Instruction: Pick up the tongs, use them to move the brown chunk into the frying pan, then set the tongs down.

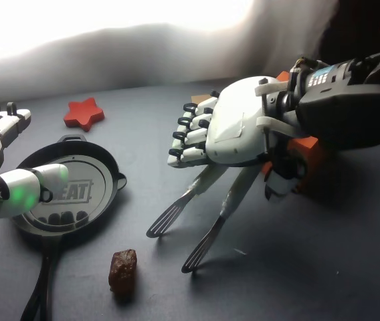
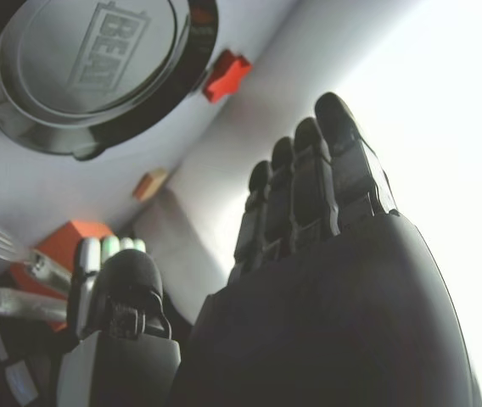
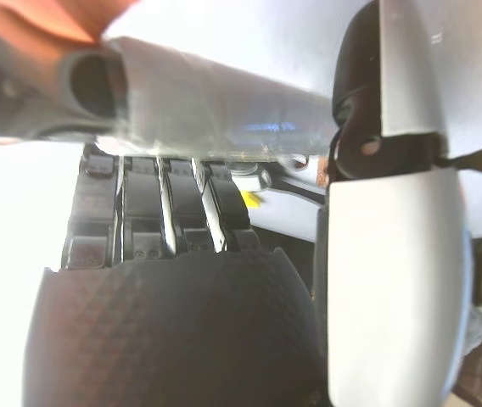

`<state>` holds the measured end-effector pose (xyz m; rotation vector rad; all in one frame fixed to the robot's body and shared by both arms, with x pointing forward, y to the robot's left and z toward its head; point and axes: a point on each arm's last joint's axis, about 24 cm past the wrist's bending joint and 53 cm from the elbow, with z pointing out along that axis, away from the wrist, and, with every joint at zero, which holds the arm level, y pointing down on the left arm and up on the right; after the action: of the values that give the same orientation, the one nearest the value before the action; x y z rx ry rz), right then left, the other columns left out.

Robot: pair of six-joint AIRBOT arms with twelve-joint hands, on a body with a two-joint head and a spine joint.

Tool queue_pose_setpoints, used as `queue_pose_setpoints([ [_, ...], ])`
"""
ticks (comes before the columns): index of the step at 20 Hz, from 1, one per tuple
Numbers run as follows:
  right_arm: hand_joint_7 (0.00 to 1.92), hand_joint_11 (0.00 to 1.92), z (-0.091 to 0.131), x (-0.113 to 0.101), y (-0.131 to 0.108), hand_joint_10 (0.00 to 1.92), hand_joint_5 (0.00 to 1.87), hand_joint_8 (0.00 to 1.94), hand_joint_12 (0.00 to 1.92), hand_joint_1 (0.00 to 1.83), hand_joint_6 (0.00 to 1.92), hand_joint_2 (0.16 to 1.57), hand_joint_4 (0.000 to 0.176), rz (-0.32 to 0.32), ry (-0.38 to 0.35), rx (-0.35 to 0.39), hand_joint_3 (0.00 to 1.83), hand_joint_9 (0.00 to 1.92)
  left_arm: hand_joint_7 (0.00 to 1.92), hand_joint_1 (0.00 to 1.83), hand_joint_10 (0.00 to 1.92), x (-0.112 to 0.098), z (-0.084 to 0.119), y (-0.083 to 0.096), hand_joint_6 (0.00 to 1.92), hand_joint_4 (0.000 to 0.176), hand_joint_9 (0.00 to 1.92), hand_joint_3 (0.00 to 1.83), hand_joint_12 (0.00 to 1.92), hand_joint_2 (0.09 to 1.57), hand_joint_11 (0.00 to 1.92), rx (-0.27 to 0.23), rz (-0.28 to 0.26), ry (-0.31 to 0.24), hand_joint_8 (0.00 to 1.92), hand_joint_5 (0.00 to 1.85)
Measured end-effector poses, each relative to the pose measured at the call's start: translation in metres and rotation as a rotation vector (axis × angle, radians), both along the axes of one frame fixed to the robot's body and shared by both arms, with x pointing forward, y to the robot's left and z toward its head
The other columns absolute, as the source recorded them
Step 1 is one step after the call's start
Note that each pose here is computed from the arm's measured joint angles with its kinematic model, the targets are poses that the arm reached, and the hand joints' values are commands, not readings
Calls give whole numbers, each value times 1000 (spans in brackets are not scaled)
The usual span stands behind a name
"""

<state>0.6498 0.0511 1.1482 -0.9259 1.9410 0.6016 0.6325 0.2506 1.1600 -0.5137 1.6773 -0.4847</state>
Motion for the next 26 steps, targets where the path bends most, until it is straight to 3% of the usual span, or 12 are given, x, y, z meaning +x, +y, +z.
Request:
queue_pose_setpoints([
  [6,0,0,-7,4,0,0,0,0,0,1093,0,857,0,-27,11,12,0,0,135,0,12,0,-1,0,11,0,148,1,603,1269,0,0,-1,1,8,96],
  [14,0,0,-12,11,-2,0,0,0,0,1096,0,856,0,-70,47,50,0,0,124,1,4,0,-4,-3,3,0,141,1,602,1277,0,-5,-4,5,2,79],
  [20,0,0,-17,13,-4,0,0,0,0,1106,0,869,0,-112,103,79,0,0,99,0,1,1,0,-4,1,0,109,1,474,1285,0,-11,-2,-4,1,48],
  [26,73,25,-19,19,-10,18,50,26,13,1109,20,897,0,-148,129,100,13,44,118,0,4,2,2,-4,7,0,131,0,572,1283,0,-15,-1,-9,2,75],
])
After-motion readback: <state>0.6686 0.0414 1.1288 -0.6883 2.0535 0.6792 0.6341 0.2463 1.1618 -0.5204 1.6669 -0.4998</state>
